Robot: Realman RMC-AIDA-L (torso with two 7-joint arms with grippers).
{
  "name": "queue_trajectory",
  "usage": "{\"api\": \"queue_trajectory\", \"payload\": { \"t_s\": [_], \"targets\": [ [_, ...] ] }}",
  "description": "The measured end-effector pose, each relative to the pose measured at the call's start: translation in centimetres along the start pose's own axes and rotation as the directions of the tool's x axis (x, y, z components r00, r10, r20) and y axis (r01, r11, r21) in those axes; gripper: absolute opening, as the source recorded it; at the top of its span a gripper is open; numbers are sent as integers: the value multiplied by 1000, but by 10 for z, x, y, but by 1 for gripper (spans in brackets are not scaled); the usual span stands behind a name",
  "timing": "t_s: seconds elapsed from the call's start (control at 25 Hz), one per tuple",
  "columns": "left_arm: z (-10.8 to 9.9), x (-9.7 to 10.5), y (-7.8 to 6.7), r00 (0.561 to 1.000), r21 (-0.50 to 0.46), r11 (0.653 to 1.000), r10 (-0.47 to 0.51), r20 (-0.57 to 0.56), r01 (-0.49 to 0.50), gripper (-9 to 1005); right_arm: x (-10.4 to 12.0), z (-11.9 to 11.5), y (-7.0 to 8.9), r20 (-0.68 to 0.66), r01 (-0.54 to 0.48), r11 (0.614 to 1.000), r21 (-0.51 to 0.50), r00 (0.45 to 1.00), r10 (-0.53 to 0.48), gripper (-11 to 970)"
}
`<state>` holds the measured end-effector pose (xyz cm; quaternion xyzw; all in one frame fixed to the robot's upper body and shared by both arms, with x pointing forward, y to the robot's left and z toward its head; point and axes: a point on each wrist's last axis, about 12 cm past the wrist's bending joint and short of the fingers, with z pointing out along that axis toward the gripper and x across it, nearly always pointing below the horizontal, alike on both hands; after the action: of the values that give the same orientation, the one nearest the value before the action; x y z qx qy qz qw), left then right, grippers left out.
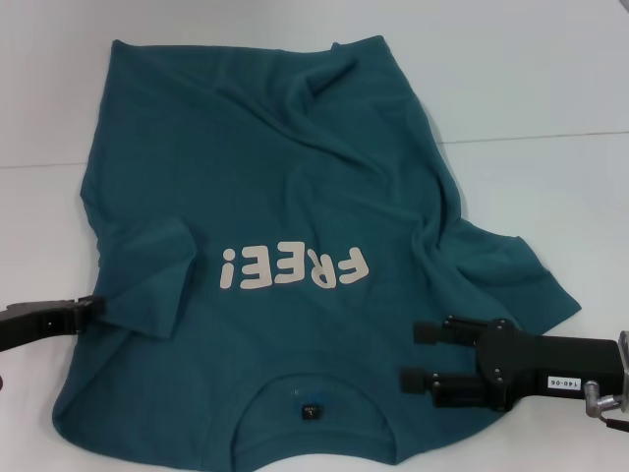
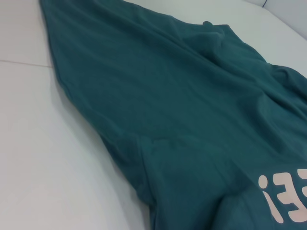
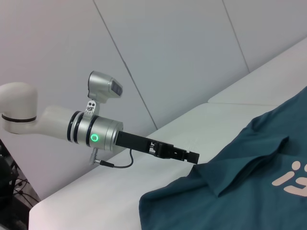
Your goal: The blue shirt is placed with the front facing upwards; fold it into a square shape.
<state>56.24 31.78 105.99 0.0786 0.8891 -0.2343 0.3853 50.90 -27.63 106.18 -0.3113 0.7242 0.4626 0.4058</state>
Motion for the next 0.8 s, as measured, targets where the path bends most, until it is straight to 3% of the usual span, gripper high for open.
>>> {"api": "queue_trajectory", "payload": {
  "t_s": [0.16,0.36,0.8],
  "targets": [
    [-1,0,1,1000,2,1000,-17,3,17,54,0,0,0,0,0,1000,0,1000,0,880],
    [-2,3,1,1000,2,1000,-25,-1,25,99,0,0,0,0,1,1000,0,1000,-1,880],
    [-2,4,2,1000,-7,1000,-21,-1,21,447,0,0,0,1,1,1000,-4,1000,-1,879]
  ]
}}
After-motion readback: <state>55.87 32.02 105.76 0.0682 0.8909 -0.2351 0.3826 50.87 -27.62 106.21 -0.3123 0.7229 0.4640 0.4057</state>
